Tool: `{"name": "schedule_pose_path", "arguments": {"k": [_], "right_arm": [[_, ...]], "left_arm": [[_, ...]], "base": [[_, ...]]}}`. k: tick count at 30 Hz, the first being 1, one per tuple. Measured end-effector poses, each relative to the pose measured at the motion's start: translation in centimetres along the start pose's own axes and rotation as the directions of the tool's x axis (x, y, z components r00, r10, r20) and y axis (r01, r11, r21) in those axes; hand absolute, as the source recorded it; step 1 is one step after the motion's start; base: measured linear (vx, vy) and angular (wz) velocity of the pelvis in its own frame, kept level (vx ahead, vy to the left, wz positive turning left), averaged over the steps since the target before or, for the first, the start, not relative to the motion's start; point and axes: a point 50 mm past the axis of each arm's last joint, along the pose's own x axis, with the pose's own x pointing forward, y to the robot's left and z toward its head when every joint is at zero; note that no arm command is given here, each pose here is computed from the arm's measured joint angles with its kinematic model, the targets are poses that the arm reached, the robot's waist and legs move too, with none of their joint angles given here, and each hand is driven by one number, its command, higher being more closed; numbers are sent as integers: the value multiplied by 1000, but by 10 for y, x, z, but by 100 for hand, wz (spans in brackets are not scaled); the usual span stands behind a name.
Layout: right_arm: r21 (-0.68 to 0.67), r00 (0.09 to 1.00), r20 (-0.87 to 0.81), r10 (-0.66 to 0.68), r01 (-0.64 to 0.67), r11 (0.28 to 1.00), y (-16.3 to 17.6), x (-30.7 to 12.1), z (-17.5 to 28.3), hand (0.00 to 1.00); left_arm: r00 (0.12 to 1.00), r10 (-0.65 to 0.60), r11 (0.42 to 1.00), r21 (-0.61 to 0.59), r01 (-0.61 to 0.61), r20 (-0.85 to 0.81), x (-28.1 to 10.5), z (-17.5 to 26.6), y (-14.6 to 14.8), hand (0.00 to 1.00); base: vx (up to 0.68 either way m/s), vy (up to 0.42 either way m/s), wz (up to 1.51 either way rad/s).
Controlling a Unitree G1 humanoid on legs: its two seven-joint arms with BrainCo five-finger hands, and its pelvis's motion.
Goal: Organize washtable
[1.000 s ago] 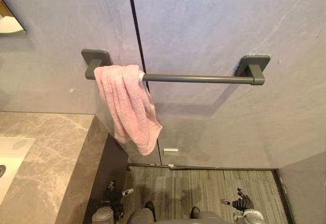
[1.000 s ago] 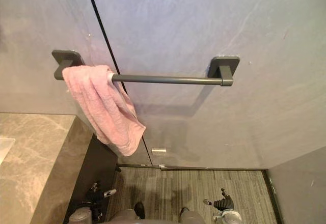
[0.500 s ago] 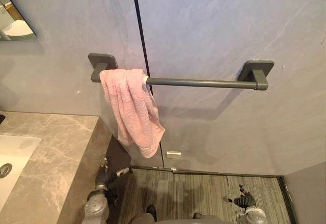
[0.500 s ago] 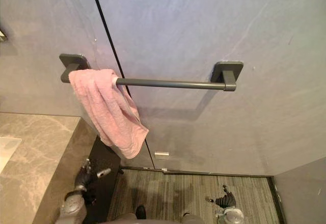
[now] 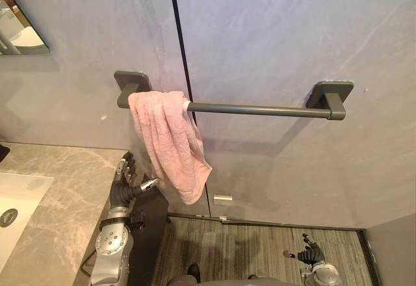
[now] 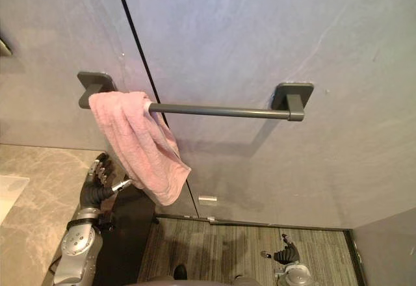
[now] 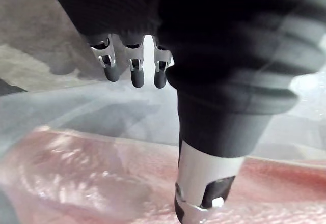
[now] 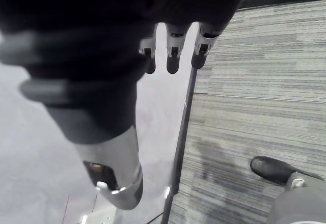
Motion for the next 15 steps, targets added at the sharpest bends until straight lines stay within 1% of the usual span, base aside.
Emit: {"name": "schedule_pose_path", "arguments": {"k": [5, 15], "right_arm": [[-2, 1000, -5, 4, -4, 1000, 0, 0, -1, 0], [-8, 1000, -4, 10, -10, 1000, 1, 0, -1, 0]], "left_arm": [[999, -6, 1000, -12, 6, 36, 8, 7, -3, 0], [999, -16, 1000, 16, 15, 37, 8, 8, -1, 0]], "base": [[-2, -2, -1], [-16, -6, -4]]}}
